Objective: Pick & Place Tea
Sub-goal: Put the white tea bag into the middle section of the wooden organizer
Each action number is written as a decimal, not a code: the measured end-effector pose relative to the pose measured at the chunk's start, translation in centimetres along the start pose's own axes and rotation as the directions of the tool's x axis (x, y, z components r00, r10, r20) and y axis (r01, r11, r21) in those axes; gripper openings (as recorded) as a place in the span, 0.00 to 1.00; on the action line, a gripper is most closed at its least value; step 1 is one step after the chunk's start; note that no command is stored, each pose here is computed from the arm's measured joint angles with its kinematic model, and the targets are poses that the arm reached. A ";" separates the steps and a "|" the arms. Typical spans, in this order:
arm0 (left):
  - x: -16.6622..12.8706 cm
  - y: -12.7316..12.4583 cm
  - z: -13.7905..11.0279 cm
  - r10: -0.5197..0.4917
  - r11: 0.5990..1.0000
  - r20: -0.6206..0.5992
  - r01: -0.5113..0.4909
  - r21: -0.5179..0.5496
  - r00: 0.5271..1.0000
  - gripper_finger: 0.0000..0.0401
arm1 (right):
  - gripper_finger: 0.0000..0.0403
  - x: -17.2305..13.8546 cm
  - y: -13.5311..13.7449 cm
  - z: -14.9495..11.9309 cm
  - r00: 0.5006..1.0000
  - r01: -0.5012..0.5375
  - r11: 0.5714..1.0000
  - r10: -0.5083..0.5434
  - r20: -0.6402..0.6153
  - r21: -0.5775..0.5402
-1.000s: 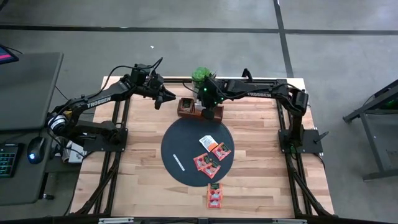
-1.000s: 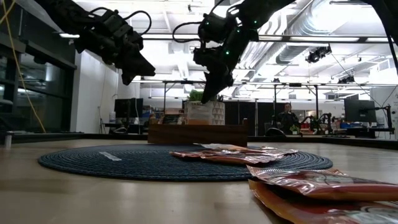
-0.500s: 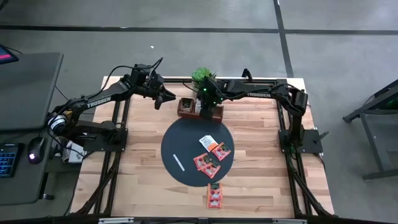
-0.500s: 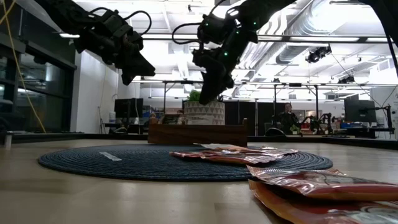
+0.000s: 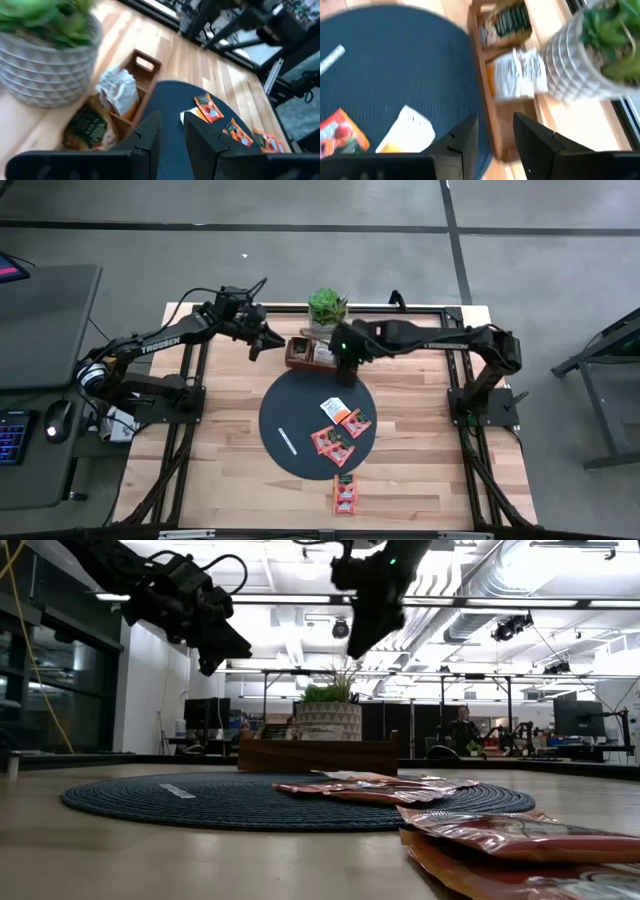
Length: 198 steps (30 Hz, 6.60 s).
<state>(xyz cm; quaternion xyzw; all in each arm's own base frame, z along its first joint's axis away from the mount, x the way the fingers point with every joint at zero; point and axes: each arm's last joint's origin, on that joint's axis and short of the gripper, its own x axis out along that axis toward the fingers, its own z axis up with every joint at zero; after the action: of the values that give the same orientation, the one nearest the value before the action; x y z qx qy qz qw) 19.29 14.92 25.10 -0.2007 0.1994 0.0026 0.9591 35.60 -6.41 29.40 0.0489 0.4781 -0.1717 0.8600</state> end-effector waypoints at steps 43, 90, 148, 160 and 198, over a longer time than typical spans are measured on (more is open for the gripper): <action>15.2 -11.4 -7.5 0.026 0.978 -0.152 -0.057 -0.203 0.988 0.20 | 0.00 6.4 9.7 -14.7 0.932 -0.259 0.922 0.160 0.325 0.289; 19.7 -9.2 -10.4 0.221 0.944 -0.281 -0.277 -0.178 0.934 0.20 | 0.00 10.5 11.5 -17.1 0.958 -0.282 0.866 0.235 0.162 0.412; 19.1 -5.4 -7.5 -0.079 0.845 -0.348 -0.122 -0.520 0.934 0.35 | 0.00 10.8 10.3 -16.5 0.958 -0.277 0.896 0.231 0.168 0.347; 19.8 -6.7 -8.6 -0.019 0.856 -0.367 -0.175 -0.486 0.930 0.60 | 0.00 10.8 10.4 -16.3 0.953 -0.291 0.893 0.238 0.189 0.343; 19.9 -7.4 -9.1 -0.025 0.815 -0.391 -0.208 -0.540 0.920 0.60 | 0.00 11.1 9.0 -14.7 0.920 -0.357 0.869 0.265 0.288 0.343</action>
<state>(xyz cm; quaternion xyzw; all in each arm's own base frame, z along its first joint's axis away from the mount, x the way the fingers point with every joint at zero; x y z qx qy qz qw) 34.73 3.15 12.71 -0.4655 0.3811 0.0703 0.7957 32.19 2.96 11.49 0.2749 0.3167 -0.1260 0.8990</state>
